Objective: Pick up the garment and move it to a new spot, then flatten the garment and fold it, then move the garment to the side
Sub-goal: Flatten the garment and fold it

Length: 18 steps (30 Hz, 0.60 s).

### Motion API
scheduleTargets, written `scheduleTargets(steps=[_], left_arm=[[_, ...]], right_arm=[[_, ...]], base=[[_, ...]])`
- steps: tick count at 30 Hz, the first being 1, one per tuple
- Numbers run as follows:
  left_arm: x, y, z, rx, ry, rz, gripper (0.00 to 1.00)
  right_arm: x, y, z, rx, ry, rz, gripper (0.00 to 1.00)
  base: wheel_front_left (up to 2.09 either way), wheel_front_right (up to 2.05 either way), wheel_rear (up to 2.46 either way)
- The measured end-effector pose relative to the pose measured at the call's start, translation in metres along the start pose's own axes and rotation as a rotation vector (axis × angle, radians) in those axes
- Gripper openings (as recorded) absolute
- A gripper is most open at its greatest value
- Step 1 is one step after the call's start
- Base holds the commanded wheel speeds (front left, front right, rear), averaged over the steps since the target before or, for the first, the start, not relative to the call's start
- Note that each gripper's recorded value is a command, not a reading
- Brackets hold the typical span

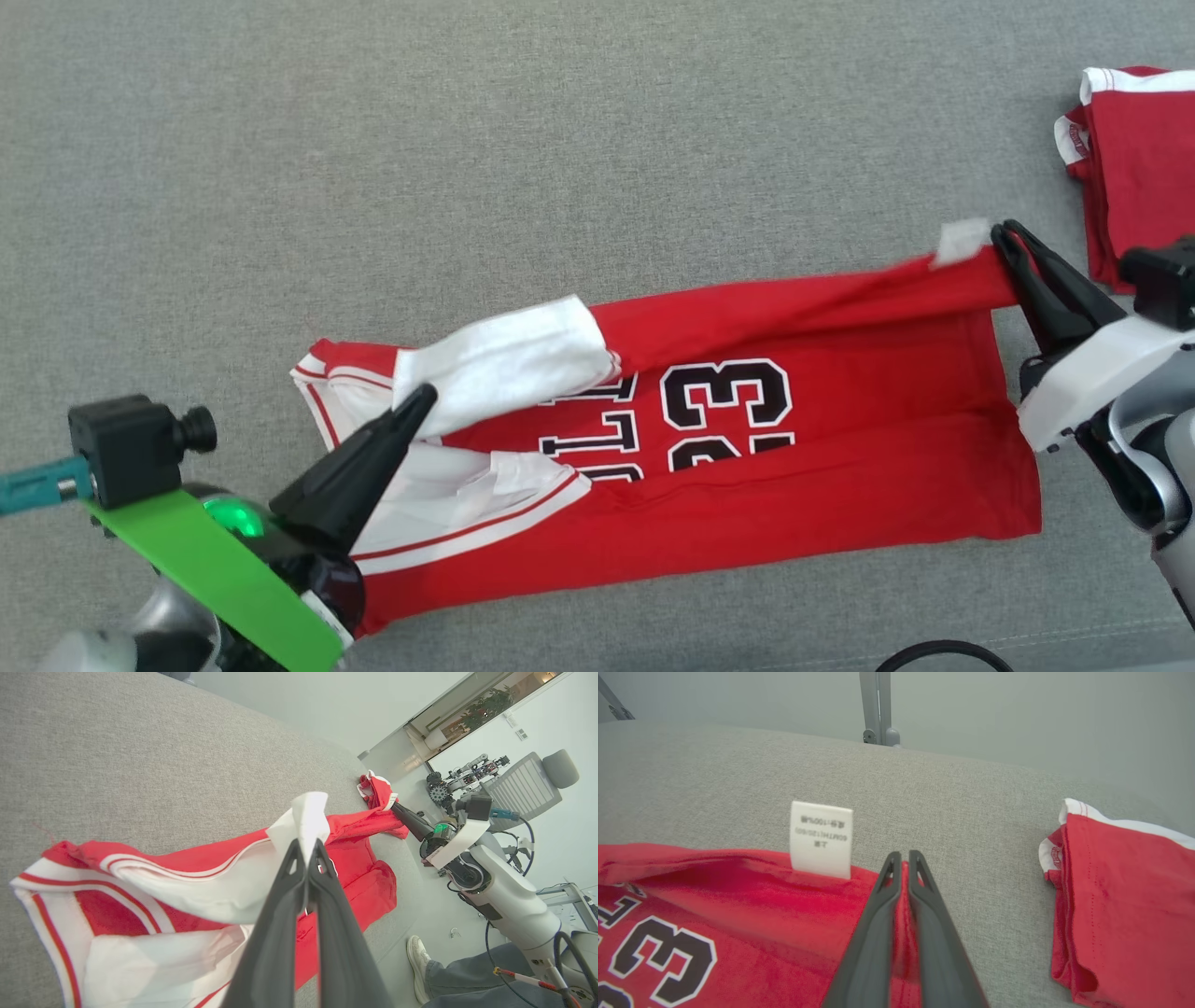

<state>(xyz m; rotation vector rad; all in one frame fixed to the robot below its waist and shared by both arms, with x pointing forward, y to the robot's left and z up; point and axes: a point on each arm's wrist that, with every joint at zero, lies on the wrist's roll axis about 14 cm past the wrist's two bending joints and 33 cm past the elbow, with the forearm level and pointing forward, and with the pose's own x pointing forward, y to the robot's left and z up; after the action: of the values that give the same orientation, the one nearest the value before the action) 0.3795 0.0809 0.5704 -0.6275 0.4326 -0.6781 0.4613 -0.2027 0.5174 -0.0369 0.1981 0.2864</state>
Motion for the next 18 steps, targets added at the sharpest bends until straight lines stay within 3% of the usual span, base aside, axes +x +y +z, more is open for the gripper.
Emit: scheduleTargets(steps=[5, 18], left_arm=[[-0.013, 0.001, -0.031, -0.144, -0.033, 0.043, 0.00], [-0.037, 0.021, -0.045, -0.278, -0.122, 0.149, 0.00]], right_arm=[[-0.008, -0.006, -0.027, -0.039, 0.064, -0.003, 0.00], [-0.006, 0.007, -0.046, -0.121, 0.086, 0.083, 0.00]], base=[[0.00, 0.00, 0.00], [0.00, 0.00, 0.00]])
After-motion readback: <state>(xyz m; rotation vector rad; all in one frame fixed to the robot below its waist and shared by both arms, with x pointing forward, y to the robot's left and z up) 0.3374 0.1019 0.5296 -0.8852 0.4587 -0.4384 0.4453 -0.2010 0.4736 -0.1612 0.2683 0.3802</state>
